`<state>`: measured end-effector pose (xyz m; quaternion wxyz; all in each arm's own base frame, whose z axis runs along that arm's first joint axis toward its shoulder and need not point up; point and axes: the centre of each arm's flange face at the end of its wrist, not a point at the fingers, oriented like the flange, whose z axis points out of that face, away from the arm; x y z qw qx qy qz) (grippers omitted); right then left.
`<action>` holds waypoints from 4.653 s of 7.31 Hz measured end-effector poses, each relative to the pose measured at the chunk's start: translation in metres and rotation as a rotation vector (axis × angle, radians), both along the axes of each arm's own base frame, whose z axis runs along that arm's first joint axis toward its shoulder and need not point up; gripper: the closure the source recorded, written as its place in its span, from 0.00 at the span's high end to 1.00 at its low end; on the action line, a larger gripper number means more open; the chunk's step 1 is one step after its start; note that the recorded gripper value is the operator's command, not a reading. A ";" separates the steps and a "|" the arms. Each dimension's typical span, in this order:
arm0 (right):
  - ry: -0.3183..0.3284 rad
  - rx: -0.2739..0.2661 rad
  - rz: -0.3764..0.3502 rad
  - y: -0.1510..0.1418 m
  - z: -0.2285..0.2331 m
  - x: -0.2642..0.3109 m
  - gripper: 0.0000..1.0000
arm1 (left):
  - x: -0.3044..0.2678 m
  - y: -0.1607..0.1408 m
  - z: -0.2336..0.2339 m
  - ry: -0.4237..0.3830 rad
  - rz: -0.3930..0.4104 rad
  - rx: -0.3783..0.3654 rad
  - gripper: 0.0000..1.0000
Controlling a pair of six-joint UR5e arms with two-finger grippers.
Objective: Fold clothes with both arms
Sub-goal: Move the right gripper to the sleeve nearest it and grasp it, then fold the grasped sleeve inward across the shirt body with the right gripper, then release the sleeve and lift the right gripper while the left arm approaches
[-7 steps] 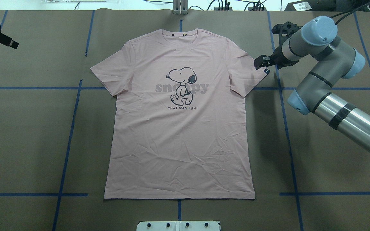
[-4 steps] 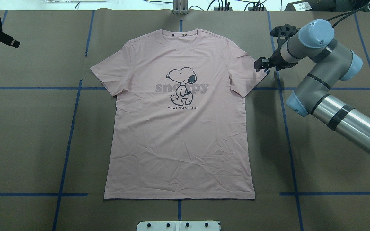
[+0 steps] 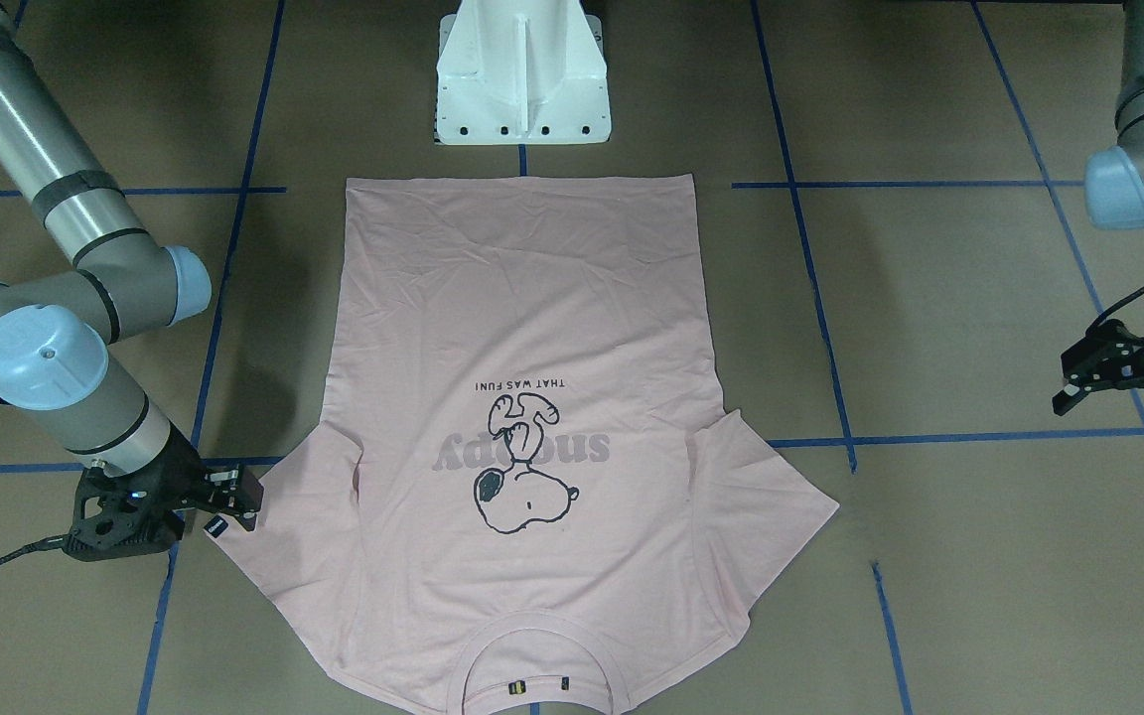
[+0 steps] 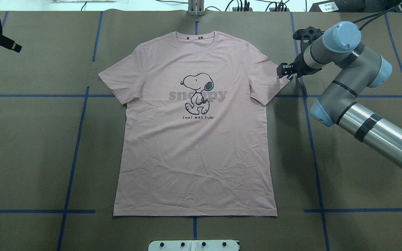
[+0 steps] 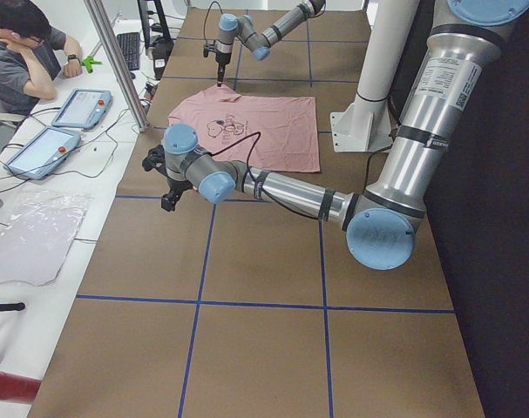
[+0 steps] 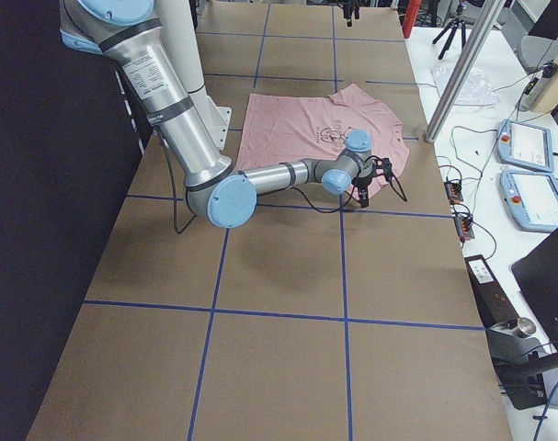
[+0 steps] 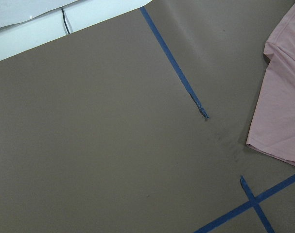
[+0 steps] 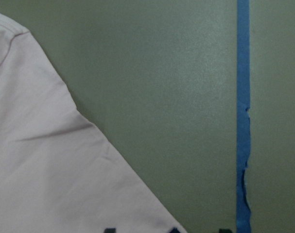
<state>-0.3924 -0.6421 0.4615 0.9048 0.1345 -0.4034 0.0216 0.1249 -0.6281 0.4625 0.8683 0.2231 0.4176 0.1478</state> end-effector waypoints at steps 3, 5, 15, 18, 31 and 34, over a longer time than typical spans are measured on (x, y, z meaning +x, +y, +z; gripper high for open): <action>0.000 0.003 -0.005 0.001 -0.001 -0.003 0.03 | 0.000 0.001 0.000 0.002 0.000 0.000 1.00; -0.012 0.019 -0.007 -0.002 -0.014 -0.006 0.00 | 0.000 0.001 0.001 0.000 0.000 0.000 1.00; -0.078 0.234 0.057 -0.001 -0.195 -0.119 0.00 | 0.000 0.002 0.016 0.000 0.001 -0.004 1.00; -0.060 0.239 0.063 -0.002 -0.201 -0.138 1.00 | 0.001 0.001 0.019 0.003 0.001 0.002 1.00; -0.014 -0.130 -0.038 0.073 -0.171 0.036 1.00 | 0.295 0.011 -0.023 0.066 -0.455 -0.251 0.96; -0.016 -0.126 -0.038 0.074 -0.172 0.037 1.00 | 0.306 0.005 -0.019 0.049 -0.455 -0.250 0.62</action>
